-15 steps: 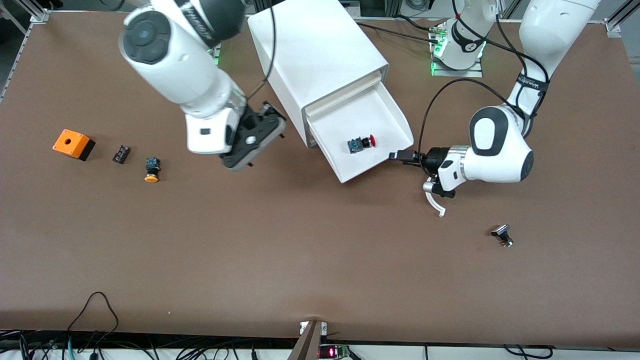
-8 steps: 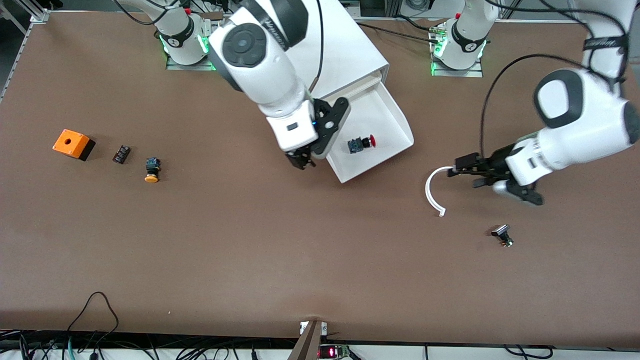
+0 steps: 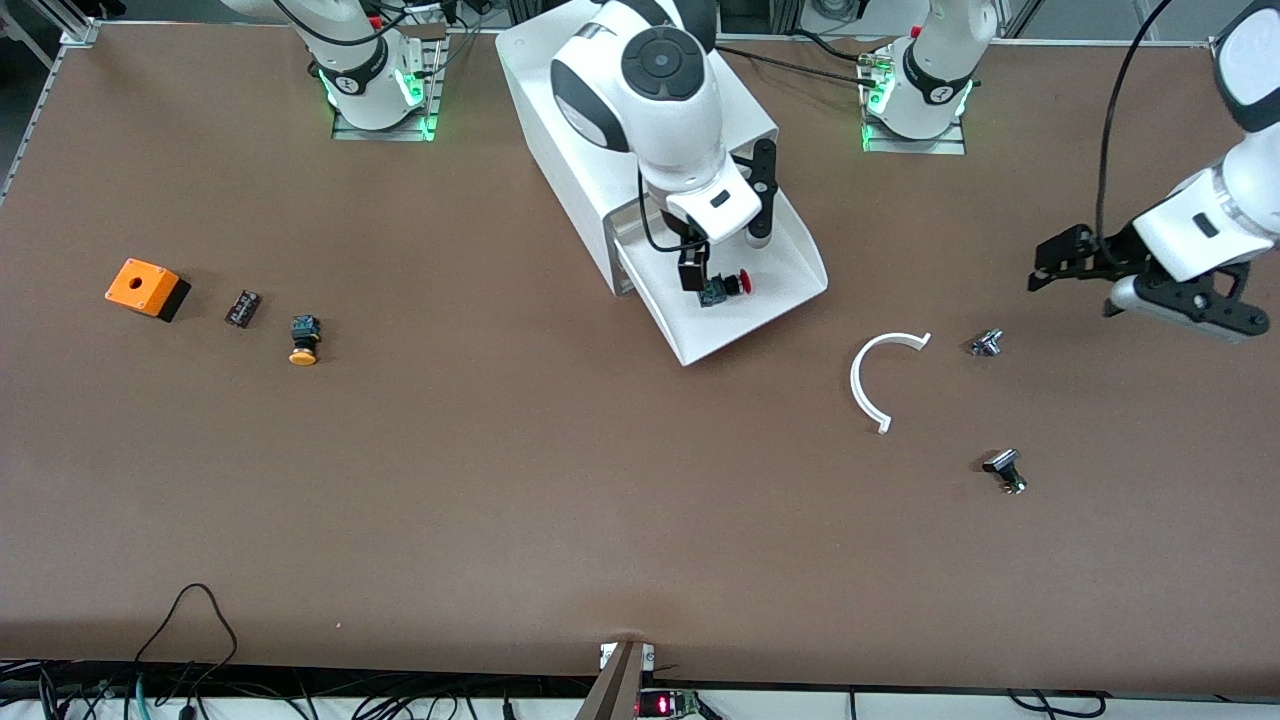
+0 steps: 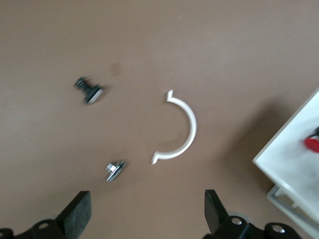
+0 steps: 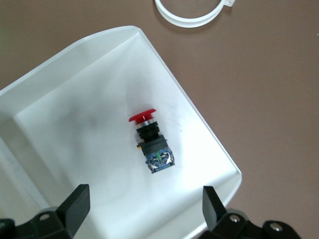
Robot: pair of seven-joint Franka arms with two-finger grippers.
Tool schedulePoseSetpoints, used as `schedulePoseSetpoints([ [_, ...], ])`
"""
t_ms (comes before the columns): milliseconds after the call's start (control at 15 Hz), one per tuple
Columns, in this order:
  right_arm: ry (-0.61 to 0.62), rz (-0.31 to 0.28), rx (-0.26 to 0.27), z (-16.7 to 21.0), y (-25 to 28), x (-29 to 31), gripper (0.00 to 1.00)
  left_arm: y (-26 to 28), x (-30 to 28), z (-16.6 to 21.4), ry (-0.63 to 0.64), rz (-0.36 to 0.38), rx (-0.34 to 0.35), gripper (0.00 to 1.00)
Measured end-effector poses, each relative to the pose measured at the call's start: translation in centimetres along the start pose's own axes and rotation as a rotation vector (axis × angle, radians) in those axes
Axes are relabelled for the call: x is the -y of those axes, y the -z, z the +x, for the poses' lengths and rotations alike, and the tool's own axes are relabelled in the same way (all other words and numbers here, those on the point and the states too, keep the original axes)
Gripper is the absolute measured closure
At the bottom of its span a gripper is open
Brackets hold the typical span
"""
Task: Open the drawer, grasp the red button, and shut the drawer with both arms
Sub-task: 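Release the drawer and withdraw the left gripper while the right gripper descends, then grasp the red mushroom button in the drawer with the right gripper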
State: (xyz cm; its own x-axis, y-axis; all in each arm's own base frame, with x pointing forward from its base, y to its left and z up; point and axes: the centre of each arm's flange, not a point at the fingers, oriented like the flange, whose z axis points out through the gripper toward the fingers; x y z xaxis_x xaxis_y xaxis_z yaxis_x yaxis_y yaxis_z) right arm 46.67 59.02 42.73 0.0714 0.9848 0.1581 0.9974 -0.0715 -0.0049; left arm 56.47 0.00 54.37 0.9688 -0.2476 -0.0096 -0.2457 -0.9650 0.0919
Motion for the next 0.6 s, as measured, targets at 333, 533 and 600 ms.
schedulePoseSetpoints([
  [333, 0.116, -0.037, 0.022, -0.8, -1.5, -2.1, 0.0, 0.4, 0.3, -0.7, 0.058, 0.058, 0.069, 0.0],
  [533, 0.183, -0.042, 0.035, -1.1, -2.3, -2.7, 0.0, 0.9, 0.1, -0.7, 0.06, 0.059, 0.068, 0.0],
  [600, 0.194, -0.044, 0.045, -1.1, -2.9, -2.6, 0.0, 1.0, 0.1, -0.7, 0.06, 0.06, 0.066, 0.0],
])
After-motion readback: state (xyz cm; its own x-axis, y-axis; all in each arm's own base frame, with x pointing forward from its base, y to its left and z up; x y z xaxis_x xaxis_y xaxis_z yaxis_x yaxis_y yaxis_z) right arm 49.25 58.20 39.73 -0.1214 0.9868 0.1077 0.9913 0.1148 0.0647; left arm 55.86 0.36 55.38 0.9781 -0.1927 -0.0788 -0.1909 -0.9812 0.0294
